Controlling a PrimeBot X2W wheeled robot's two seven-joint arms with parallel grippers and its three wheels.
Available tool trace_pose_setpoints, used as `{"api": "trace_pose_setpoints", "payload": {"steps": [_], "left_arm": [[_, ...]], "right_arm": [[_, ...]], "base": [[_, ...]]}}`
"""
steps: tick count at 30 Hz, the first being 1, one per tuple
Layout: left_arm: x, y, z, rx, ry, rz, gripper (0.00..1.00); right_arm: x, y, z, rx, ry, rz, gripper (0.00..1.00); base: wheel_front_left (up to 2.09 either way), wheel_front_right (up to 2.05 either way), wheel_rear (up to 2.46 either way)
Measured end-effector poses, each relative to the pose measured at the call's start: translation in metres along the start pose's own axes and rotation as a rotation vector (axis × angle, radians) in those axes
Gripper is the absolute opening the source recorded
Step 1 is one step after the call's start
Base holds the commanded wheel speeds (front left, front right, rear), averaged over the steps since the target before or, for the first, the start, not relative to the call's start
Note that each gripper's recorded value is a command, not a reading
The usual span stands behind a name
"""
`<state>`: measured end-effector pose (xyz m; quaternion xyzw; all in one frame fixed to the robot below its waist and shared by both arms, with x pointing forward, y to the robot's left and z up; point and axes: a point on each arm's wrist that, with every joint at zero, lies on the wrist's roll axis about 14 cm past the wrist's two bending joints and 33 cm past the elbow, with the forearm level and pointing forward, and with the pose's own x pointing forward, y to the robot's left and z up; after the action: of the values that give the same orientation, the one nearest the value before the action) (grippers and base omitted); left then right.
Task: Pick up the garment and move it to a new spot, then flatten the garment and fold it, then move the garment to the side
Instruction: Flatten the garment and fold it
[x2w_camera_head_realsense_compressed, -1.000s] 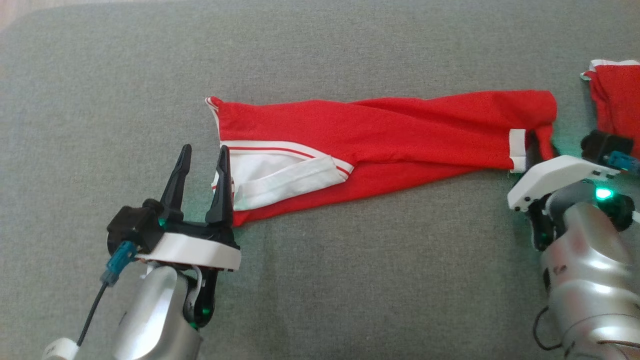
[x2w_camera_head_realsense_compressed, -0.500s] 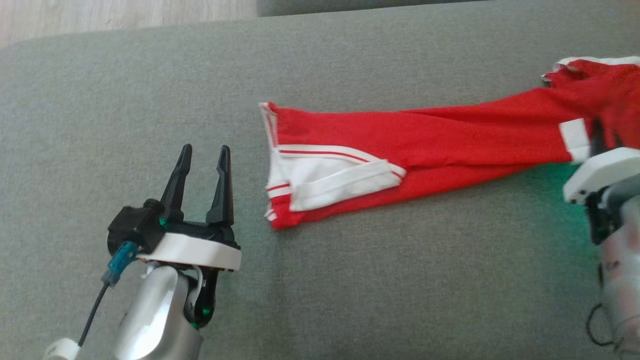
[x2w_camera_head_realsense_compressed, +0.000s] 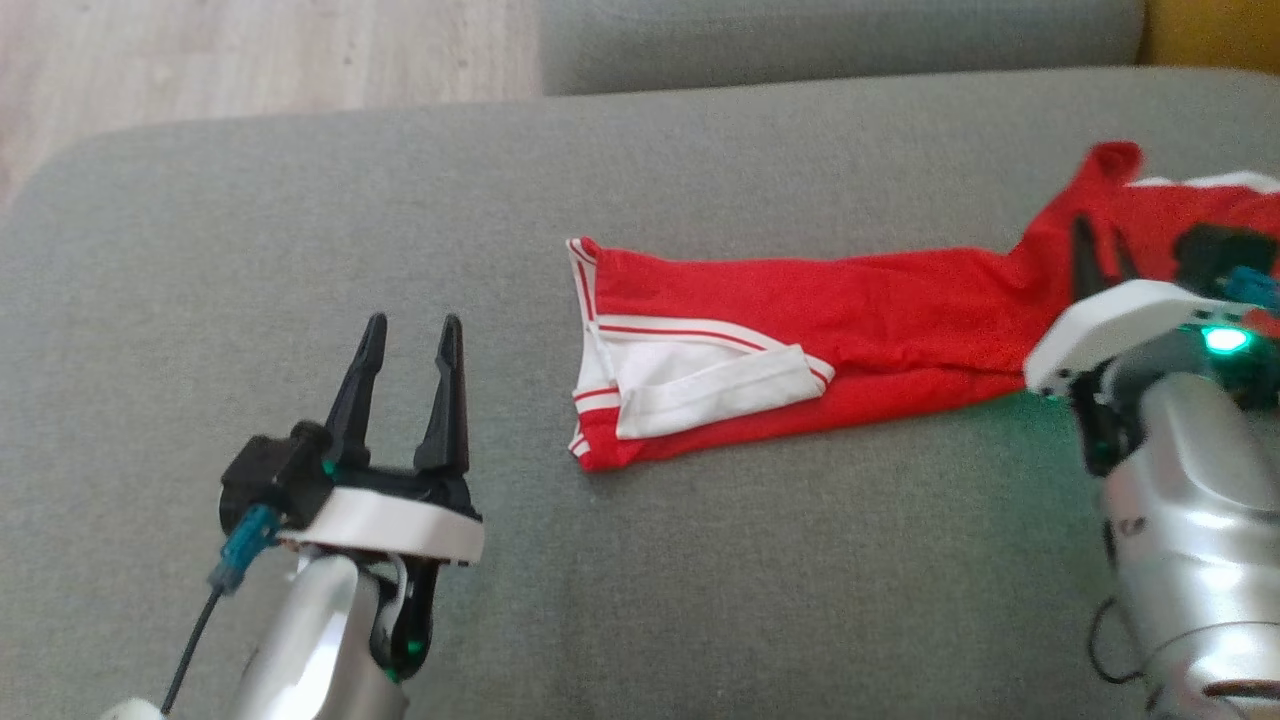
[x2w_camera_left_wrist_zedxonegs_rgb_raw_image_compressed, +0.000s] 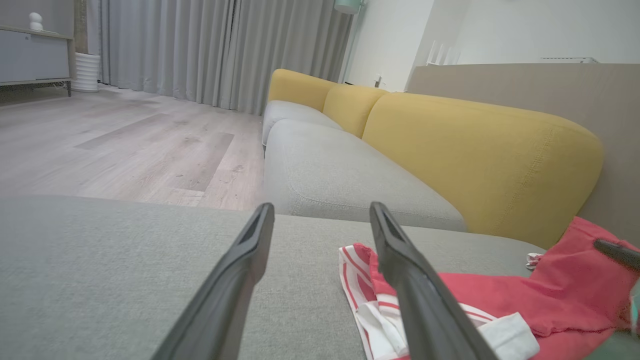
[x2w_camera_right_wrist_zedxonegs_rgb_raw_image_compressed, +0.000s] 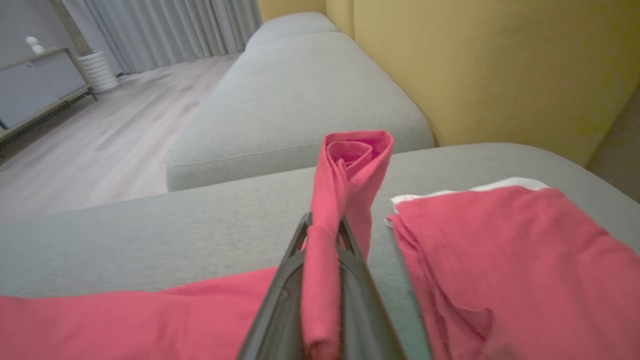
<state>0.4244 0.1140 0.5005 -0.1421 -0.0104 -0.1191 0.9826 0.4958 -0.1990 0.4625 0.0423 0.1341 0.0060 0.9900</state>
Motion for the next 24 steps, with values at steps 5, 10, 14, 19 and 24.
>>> {"api": "trace_pose_setpoints", "payload": {"steps": [5,10,14,19,24], "left_arm": [[-0.019,0.007,0.007,0.004,-0.017,0.028,1.00],[-0.033,0.019,0.022,0.016,-0.057,0.068,1.00],[-0.044,0.030,0.031,0.024,-0.079,0.107,1.00],[-0.057,0.045,0.033,0.030,-0.084,0.157,1.00],[-0.067,0.056,0.031,0.032,-0.076,0.195,1.00]], "right_arm": [[-0.003,0.052,0.018,0.010,-0.036,0.121,0.00],[-0.009,0.107,0.019,-0.004,-0.021,0.262,0.00],[-0.018,0.159,0.014,0.017,0.005,0.407,0.00],[-0.031,0.210,-0.009,0.015,0.074,0.552,0.00],[-0.037,0.235,-0.038,0.008,0.157,0.618,0.00]], "base": [[0.00,0.00,0.00],[0.00,0.00,0.00],[0.00,0.00,0.00],[0.00,0.00,0.00],[0.00,0.00,0.00]]}}
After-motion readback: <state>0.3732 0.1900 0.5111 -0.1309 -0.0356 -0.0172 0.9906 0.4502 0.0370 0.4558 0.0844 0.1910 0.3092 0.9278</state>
